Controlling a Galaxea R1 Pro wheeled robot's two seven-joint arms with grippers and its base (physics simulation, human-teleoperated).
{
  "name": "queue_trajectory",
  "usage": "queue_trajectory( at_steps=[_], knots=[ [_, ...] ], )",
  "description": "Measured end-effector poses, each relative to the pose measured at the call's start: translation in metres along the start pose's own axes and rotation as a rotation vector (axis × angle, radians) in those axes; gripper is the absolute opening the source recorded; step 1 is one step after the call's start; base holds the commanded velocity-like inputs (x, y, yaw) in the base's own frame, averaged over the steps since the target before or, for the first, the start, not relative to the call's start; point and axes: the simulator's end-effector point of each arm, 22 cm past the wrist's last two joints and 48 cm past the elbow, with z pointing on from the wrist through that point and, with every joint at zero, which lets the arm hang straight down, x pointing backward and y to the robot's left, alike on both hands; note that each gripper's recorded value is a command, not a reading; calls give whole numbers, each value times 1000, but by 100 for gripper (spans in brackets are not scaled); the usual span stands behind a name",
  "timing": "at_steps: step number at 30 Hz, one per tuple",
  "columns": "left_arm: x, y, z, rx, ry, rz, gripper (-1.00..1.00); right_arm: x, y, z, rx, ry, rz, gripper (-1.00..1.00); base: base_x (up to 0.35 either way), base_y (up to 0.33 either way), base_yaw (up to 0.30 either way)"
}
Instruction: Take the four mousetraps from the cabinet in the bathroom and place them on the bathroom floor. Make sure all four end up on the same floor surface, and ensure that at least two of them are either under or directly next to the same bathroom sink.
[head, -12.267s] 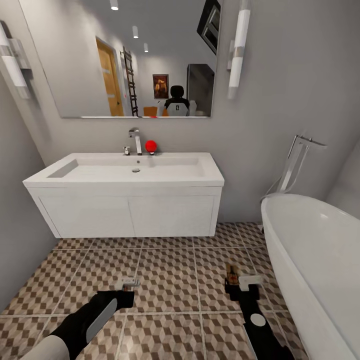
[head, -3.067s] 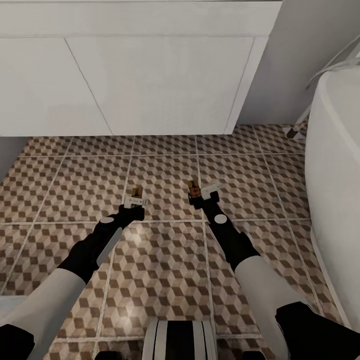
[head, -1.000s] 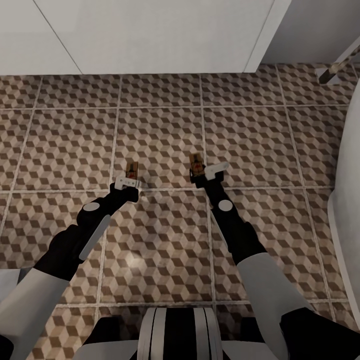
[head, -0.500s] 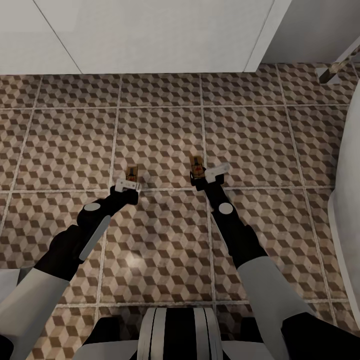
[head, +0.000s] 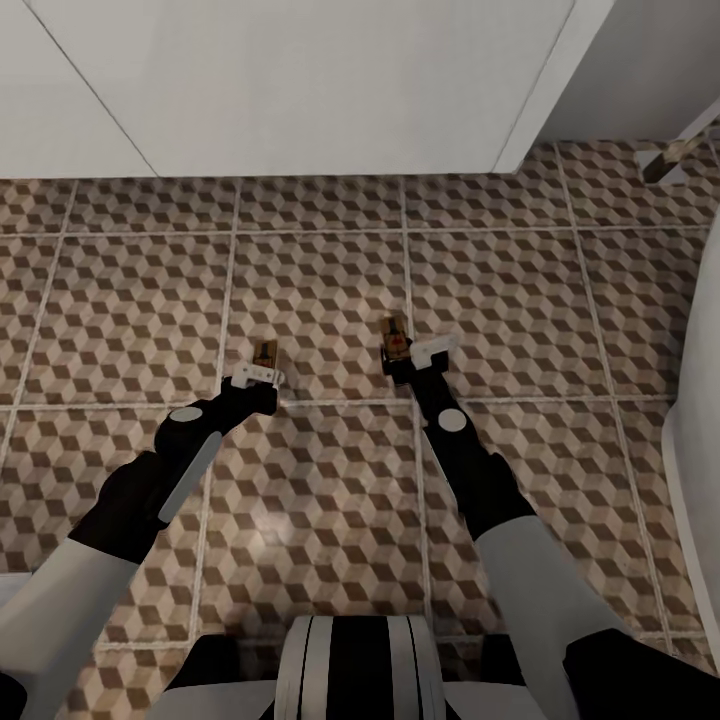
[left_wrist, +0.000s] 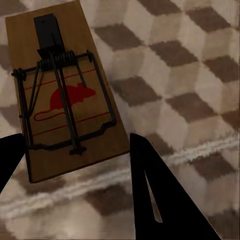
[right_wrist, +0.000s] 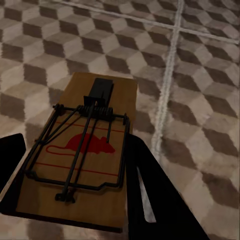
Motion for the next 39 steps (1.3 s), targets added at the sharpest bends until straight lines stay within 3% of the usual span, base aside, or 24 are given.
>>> queue_trajectory(
  at_steps=[10, 26, 39],
  knots=[
    [0, 0, 0, 0, -1, 0, -100, 2, 0, -1, 0, 3, -1, -100, 294, 0, 0],
    [0, 0, 0, 0, 0, 0, -100, 15, 5, -6, -6, 24, 4, -100, 40, 0, 0],
    [0, 0, 0, 0, 0, 0, -100, 17, 4, -7, -6, 29, 4, -100, 199, 78, 0]
  ],
)
